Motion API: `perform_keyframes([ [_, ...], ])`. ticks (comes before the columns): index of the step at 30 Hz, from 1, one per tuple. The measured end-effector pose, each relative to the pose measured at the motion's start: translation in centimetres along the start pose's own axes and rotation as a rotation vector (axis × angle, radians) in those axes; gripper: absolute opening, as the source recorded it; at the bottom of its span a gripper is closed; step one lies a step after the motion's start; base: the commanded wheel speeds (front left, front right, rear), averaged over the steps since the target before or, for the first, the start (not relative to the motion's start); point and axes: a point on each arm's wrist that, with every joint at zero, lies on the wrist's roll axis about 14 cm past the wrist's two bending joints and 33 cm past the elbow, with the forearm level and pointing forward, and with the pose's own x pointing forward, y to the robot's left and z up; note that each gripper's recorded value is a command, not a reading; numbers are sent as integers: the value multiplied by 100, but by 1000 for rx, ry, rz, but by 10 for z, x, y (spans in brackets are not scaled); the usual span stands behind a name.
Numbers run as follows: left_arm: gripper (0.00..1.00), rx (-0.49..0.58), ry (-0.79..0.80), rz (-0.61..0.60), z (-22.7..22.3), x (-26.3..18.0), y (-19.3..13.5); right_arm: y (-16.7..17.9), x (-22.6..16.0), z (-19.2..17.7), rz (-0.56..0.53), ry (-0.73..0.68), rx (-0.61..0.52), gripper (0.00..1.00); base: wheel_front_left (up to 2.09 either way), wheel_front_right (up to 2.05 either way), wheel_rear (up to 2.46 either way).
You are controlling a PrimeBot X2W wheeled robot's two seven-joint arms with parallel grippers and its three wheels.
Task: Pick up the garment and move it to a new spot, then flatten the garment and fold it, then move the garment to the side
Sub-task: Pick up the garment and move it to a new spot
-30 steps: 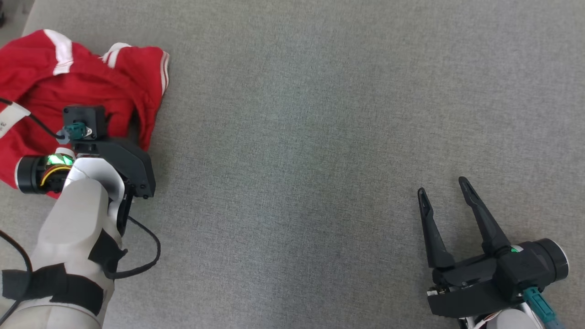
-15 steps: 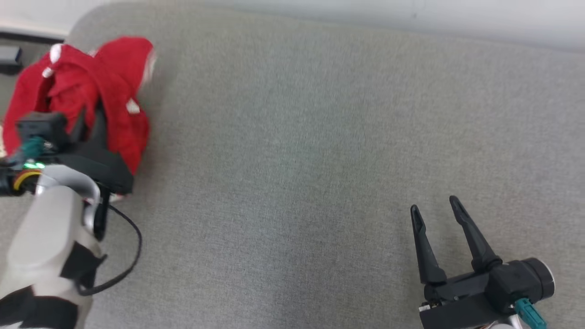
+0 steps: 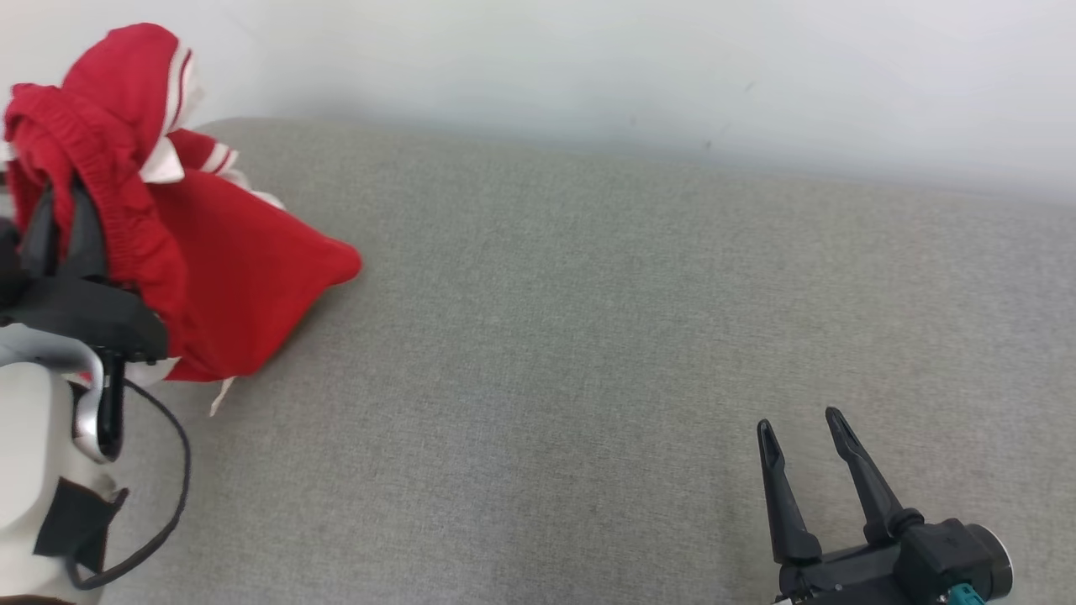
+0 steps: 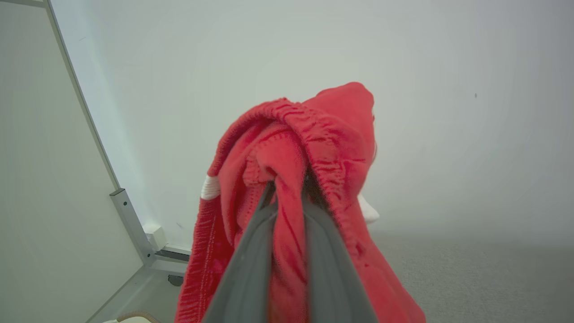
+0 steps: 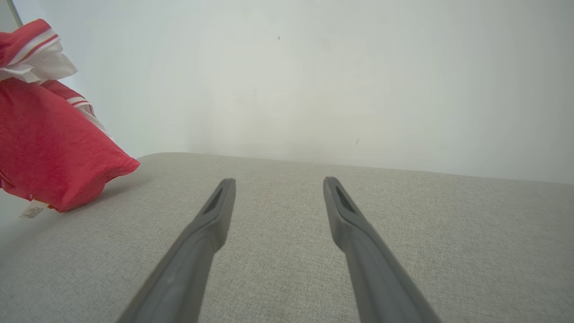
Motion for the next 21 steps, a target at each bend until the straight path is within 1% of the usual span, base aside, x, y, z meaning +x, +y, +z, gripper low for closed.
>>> perform_keyframes([
  [6, 0, 63, -41, 23, 16, 0, 9, -6, -10, 5, -29, -9, -9, 100, 0, 0, 0],
  [11, 0, 76, -48, 21, 17, 4, 9, -11, -11, 4, -44, -4, -7, 100, 0, 0, 0],
  [16, 0, 34, 23, -8, -6, 7, -3, -17, -10, -1, -58, 7, -4, 100, 0, 0, 0],
  [18, 0, 29, 75, -35, -24, 6, -11, -20, -7, -2, -64, 6, -3, 100, 0, 0, 0],
  [19, 0, 26, 133, -51, -44, 6, -17, -22, -3, -4, -68, 9, -1, 100, 0, 0, 0],
  [21, 0, 20, 194, -73, -66, 4, -27, -24, -1, -9, -69, 17, 4, 100, 0, 0, 0],
])
